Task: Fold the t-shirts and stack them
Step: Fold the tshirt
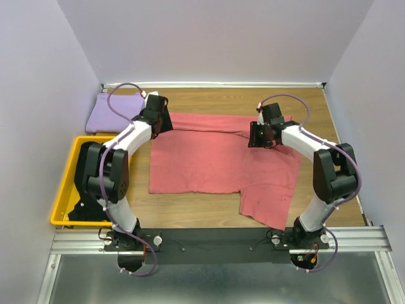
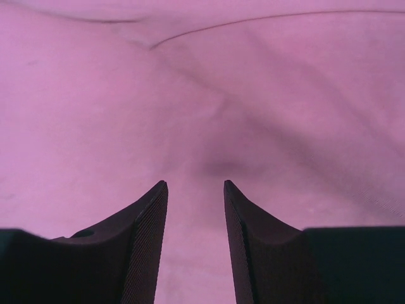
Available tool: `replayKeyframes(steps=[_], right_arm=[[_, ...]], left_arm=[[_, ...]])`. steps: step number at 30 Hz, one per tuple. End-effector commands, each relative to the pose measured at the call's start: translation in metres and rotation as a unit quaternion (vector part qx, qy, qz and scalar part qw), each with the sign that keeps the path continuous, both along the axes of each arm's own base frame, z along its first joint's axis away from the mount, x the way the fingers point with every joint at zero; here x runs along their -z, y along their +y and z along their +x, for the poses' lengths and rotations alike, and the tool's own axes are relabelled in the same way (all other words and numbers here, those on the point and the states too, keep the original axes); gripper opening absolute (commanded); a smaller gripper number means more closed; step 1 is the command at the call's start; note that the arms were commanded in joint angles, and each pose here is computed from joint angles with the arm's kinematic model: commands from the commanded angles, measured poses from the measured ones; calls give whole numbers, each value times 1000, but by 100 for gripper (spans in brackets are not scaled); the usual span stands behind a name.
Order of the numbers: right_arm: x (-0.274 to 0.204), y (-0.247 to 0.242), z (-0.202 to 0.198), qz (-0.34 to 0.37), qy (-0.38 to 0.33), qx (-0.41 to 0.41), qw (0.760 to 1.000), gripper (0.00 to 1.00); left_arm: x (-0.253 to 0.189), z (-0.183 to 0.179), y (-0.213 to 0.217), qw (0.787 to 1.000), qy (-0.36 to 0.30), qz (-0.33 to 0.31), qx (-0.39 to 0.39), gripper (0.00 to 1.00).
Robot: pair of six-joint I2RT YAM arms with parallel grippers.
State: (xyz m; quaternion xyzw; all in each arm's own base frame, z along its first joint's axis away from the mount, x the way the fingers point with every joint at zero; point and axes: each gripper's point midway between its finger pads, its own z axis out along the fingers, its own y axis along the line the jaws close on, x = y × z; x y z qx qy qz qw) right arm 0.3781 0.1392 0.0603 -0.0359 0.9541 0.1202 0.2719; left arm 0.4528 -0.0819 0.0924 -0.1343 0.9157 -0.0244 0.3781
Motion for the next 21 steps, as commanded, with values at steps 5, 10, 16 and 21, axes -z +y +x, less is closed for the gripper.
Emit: replayKeyframes(steps=[5,10,16,21], right_arm=[[17,-34,37,-107,-15,29,994,46],[20,-41,53,-138,-23,32,990,45],[19,-51,73,-178,-37,29,983,45],[25,-53,89,-192,-39,27,980,45]], left_arm=[[-13,-49,-9,998,-38,45,22,67],[4,-77,-10,997,-27,60,36,67],[11,-85,-7,996,-33,69,39,67],[13,-86,-8,996,-33,71,41,67]])
